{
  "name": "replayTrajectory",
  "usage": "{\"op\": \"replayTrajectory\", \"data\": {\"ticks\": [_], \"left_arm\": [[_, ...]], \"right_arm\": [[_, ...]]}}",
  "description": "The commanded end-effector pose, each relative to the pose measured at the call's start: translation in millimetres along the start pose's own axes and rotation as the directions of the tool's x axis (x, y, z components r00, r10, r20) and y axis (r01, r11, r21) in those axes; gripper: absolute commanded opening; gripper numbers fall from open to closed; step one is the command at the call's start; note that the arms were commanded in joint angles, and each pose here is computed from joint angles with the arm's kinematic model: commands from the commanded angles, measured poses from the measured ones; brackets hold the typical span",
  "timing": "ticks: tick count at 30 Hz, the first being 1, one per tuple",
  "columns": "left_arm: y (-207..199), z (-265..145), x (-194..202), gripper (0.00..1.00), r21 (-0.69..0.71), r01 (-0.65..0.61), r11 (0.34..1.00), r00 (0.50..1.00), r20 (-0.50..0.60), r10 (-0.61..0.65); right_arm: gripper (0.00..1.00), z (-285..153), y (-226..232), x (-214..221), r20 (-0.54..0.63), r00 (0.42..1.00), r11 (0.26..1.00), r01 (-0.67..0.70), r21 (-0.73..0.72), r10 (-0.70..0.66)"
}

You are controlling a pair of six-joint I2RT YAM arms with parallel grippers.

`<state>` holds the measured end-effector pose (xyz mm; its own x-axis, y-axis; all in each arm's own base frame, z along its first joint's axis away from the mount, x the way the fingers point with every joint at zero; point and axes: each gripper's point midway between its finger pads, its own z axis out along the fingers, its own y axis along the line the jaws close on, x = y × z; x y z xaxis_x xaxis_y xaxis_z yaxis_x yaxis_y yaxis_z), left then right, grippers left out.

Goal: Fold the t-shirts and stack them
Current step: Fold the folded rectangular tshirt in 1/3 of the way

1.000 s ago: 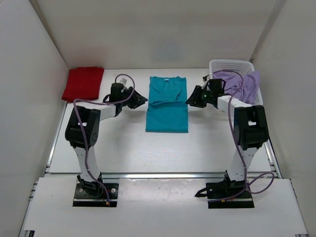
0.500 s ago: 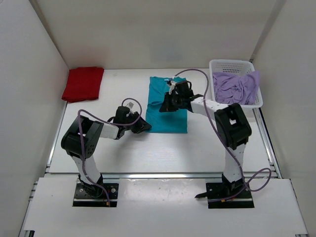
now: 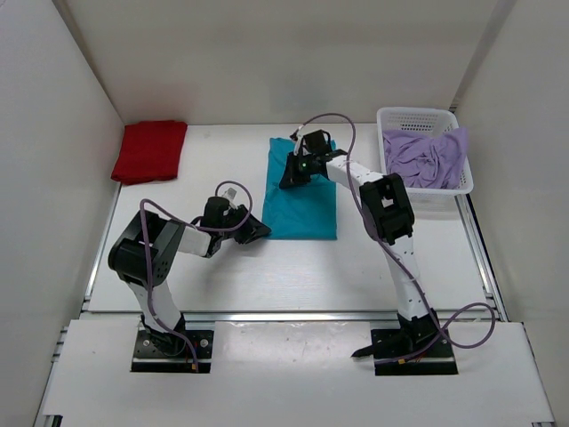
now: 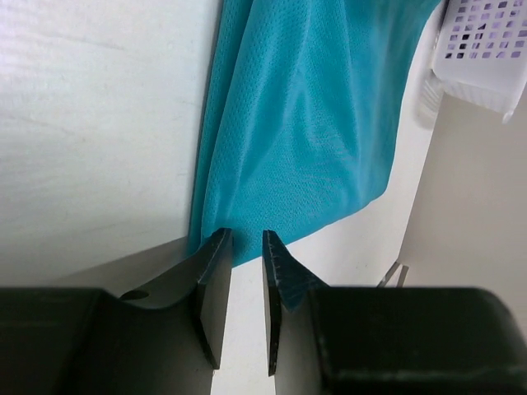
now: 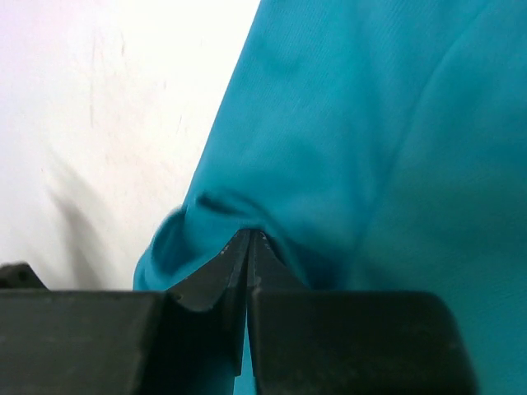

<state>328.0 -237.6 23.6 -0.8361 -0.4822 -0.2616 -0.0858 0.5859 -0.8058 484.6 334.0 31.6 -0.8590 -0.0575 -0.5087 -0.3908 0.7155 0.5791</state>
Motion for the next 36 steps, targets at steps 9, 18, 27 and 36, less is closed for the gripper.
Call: {"op": "replayTrajectory", "data": {"ticks": [9,18,27,36], "left_arm": [[-33.4,-33.6,-13.8,0.44,0.051,-0.058,0.997,0.995,0.081,0.054],[13.2,-43.4,0.8,0.52,-0.118,-0.107,0.987,0.993,0.042,0.112],[24.8,-30.9,5.7,0.52,-0.165,-0.111,0.980,0.993,0.025,0.116],[34.2,-25.1,9.3,0.41,-0.195,-0.109,0.975,0.993,0.020,0.115]], "right_arm": [[0.03,-43.2,23.6,-64.2,0.059,0.995,0.996,0.085,-0.011,-0.085],[0.18,-164.4,48.4,5.1,0.224,0.971,0.996,0.072,0.052,-0.082],[0.44,-204.0,-22.3,127.5,0.287,0.953,0.981,-0.141,0.135,0.097],[0.44,-176.9,-35.6,150.1,0.229,0.954,0.975,-0.214,0.056,0.196]]}}
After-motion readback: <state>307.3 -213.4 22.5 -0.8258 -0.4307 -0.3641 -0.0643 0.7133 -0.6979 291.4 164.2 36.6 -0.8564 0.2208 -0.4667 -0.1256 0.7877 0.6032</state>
